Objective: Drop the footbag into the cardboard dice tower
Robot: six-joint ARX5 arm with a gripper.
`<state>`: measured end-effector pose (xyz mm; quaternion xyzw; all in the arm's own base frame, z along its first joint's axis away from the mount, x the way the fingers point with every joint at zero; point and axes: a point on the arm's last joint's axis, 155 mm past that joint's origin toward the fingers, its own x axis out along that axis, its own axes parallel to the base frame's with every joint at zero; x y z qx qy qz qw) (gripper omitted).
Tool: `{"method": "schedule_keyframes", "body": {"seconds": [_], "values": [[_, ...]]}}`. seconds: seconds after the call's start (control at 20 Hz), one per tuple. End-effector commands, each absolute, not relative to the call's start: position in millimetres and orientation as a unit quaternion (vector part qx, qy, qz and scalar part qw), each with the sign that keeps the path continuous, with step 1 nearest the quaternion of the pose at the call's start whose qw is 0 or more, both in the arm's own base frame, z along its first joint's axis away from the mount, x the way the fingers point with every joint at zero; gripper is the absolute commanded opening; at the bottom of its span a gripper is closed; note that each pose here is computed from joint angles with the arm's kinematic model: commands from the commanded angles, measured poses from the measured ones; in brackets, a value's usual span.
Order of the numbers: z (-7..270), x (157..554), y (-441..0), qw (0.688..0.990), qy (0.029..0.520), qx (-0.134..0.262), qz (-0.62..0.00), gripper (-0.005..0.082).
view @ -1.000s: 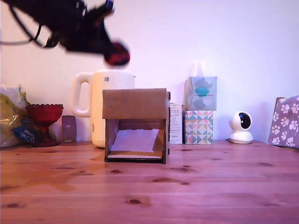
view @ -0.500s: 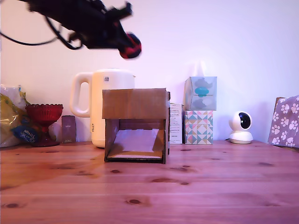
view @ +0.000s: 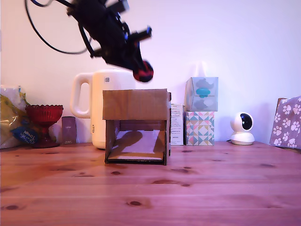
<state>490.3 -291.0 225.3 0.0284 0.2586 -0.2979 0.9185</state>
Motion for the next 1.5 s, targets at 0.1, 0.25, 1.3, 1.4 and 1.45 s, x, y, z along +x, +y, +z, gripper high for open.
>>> {"method": "schedule_keyframes", "body": {"seconds": [0.1,0.25,1.3,1.4,1.45], "values": [[223,495,-289,0.919,0.256,0.038,-0.297,0.011],[224,497,-285,0.92,0.251,0.046,-0.296,0.0255],[226,398,-272,0.907,0.21,0.039,-0.362,-0.0024],[219,384,-266,0.911,0.183,0.035,-0.367,-0.0024],[217,377,-263,0.913,0.17,0.033,-0.368,-0.0024]]}}
